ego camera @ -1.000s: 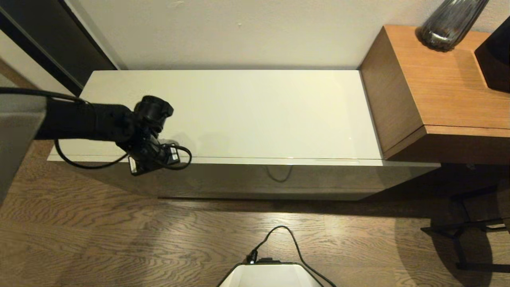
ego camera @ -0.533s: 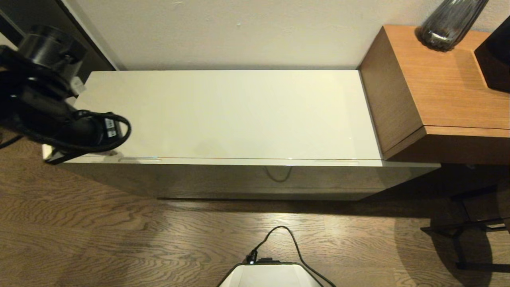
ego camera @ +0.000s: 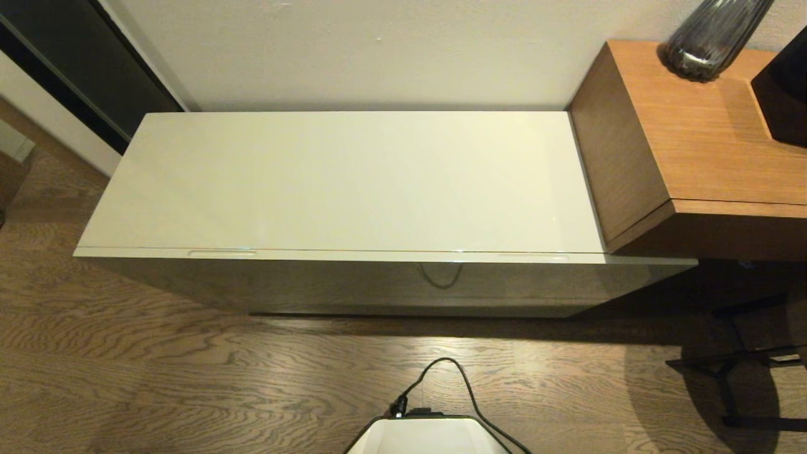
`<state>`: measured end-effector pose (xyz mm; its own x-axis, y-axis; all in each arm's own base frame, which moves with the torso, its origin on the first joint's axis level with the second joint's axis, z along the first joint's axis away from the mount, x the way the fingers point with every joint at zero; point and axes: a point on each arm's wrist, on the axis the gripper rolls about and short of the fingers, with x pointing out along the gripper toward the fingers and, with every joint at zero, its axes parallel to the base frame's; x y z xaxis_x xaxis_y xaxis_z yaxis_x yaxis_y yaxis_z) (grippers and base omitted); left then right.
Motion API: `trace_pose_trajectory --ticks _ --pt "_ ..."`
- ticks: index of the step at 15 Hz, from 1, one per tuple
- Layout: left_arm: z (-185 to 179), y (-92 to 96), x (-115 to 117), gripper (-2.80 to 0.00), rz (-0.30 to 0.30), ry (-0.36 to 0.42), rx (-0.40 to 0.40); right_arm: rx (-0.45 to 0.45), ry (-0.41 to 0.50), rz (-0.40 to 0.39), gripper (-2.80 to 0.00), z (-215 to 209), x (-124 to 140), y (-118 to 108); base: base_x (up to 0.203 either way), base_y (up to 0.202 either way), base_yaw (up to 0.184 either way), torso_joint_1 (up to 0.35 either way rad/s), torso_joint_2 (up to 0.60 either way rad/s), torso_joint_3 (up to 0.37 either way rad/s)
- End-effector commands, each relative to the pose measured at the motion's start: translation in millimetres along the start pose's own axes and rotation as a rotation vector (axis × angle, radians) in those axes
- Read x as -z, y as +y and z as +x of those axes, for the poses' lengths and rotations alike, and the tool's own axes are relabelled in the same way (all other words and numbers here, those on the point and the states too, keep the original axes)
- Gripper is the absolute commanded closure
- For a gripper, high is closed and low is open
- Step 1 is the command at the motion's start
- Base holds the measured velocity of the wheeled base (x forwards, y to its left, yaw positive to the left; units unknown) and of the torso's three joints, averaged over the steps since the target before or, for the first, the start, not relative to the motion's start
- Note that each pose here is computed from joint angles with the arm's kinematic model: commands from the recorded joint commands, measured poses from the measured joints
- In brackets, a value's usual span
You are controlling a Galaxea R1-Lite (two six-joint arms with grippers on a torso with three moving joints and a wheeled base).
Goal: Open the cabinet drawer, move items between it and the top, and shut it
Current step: Open the drawer
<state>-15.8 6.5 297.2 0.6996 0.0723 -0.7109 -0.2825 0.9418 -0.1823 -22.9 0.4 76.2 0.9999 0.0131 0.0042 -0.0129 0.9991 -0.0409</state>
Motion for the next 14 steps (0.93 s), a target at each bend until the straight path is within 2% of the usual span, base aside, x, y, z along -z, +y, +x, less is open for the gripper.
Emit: trace_pose_trajectory --ticks 1,3,4,6,8,10,12,14 --pt "-29.8 35.9 79.2 0.0 0.059 -0.109 0.011 -0.001 0.001 -0.001 0.0 0.1 0.0 0.0 0.0 0.0 0.0 0.0 0.0 0.0" --pt "-32.1 29.3 111.5 0.0 0.08 -0.101 -0.036 -0.001 0.001 -0.001 0.0 0.1 0.0 0.0 0.0 0.0 0.0 0.0 0.0 0.0" --pt "-34.7 25.7 131.1 0.0 0.12 -0.132 -0.041 -0.001 0.001 -0.001 0.0 0.1 0.0 0.0 0.0 0.0 0.0 0.0 0.0 0.0" --pt "-39.8 16.9 163.1 0.0 0.247 -0.21 -0.039 -0.001 0.001 -0.002 0.0 0.1 0.0 0.0 0.0 0.0 0.0 0.0 0.0 0.0" --pt "-40.6 21.6 164.0 0.0 0.247 -0.203 0.007 -0.001 0.001 -0.001 0.0 0.1 0.0 0.0 0.0 0.0 0.0 0.0 0.0 0.0" --pt "-36.9 43.7 158.6 0.0 0.26 -0.171 0.065 -0.001 0.001 -0.001 0.0 0.1 0.0 0.0 0.0 0.0 0.0 0.0 0.0 0.0" --pt "-16.1 57.0 170.8 0.0 0.255 -0.114 0.041 -0.001 0.001 -0.001 0.0 0.1 0.0 0.0 0.0 0.0 0.0 0.0 0.0 0.0" --pt "-10.5 60.9 178.7 0.0 0.264 -0.12 0.02 -0.001 0.001 -0.001 0.0 0.1 0.0 0.0 0.0 0.0 0.0 0.0 0.0 0.0"
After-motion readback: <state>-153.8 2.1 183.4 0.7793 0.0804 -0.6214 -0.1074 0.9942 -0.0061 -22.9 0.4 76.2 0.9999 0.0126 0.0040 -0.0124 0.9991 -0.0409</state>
